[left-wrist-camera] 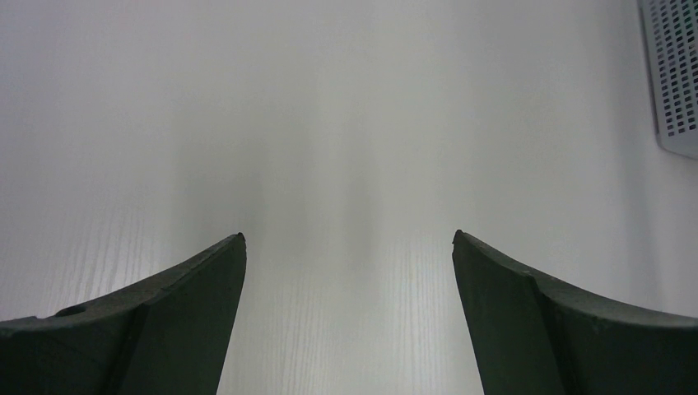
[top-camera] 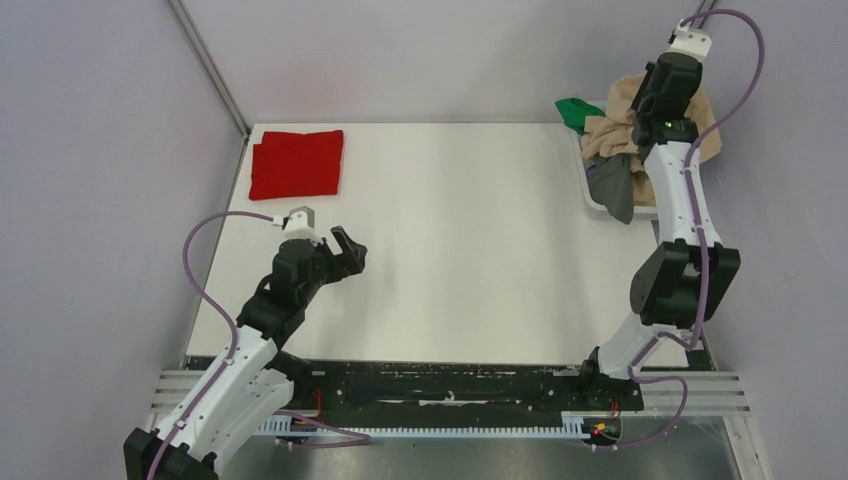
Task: Fold and stack the t-shirts
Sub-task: Grab crumpled tshirt from bin with the right arm
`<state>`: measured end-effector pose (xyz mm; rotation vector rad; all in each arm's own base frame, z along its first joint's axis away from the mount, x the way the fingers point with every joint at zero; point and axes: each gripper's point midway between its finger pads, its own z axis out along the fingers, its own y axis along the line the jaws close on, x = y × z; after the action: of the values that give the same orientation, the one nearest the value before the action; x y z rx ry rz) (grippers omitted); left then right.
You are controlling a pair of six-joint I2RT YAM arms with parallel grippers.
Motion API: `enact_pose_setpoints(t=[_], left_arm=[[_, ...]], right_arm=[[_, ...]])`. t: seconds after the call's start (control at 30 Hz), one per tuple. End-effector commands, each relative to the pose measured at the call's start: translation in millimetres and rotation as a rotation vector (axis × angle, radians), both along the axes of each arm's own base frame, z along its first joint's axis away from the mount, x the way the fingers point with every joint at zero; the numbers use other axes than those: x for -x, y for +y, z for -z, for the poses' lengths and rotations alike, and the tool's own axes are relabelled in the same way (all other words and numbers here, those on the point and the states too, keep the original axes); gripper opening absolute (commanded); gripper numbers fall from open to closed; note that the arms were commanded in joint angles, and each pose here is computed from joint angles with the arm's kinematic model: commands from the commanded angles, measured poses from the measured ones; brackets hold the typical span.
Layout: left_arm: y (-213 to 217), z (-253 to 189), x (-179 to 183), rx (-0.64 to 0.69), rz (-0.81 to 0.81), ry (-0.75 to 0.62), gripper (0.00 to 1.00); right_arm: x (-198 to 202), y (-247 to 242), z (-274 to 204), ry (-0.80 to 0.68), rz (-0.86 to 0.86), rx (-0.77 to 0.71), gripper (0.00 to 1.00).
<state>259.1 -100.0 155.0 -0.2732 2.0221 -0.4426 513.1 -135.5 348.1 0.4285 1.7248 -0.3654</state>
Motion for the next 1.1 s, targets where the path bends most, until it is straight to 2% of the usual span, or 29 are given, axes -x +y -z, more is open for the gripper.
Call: enact_pose_setpoints(t=[0.0, 0.03, 0.13, 0.3, 0.47, 0.53, 0.73, 0.87, 1.07], left_arm=[[4.2, -14.5, -6.3, -0.03, -0.01, -0.041, 1.0], [4.2, -15.3, -6.2, -0.029, -0.01, -0.042, 1.0], [4.7, -15.2, -6.3, -0.032, -0.012, -0.04, 1.0], [4.7, -14.0, -6.6, -0.032, -0.013, -0.04, 1.0], [2.8, -12.7, -7.9, -0.028, -0.008, -0.036, 1.0], [2.0, -11.6, -8.3, -0.027, -0.006, -0.033, 1.0], [3.8, -13.3, -8.3, -0.033, -0.012, -0.036, 1.0], [3.4, -18.1, -7.2, -0.024, -0.009, -0.053, 1.0], [5.7, -19.1, -6.0, -0.027, -0.016, -0.059, 1.0]], right_arm=[[-20.8, 4.7, 85.7, 0.235, -0.063, -0.12, 0.17], [-22.6, 0.9, 103.8, 0.288, -0.055, -0.135, 0.21], [-21.1, -17.3, 123.8, 0.371, 0.014, -0.128, 0.5], [-7.8, -35.6, 75.6, 0.305, 0.076, -0.02, 0.96], [22.2, -33.4, 26.8, 0.212, 0.069, 0.056, 0.98], [31.5, -26.2, 21.7, 0.178, 0.039, 0.053, 0.98], [43.3, 16.8, 58.8, 0.183, -0.172, -0.037, 0.98], [38.8, 28.6, 84.1, 0.202, -0.2, -0.13, 0.91], [23.1, 38.3, 113.1, 0.227, -0.223, -0.215, 0.7]])
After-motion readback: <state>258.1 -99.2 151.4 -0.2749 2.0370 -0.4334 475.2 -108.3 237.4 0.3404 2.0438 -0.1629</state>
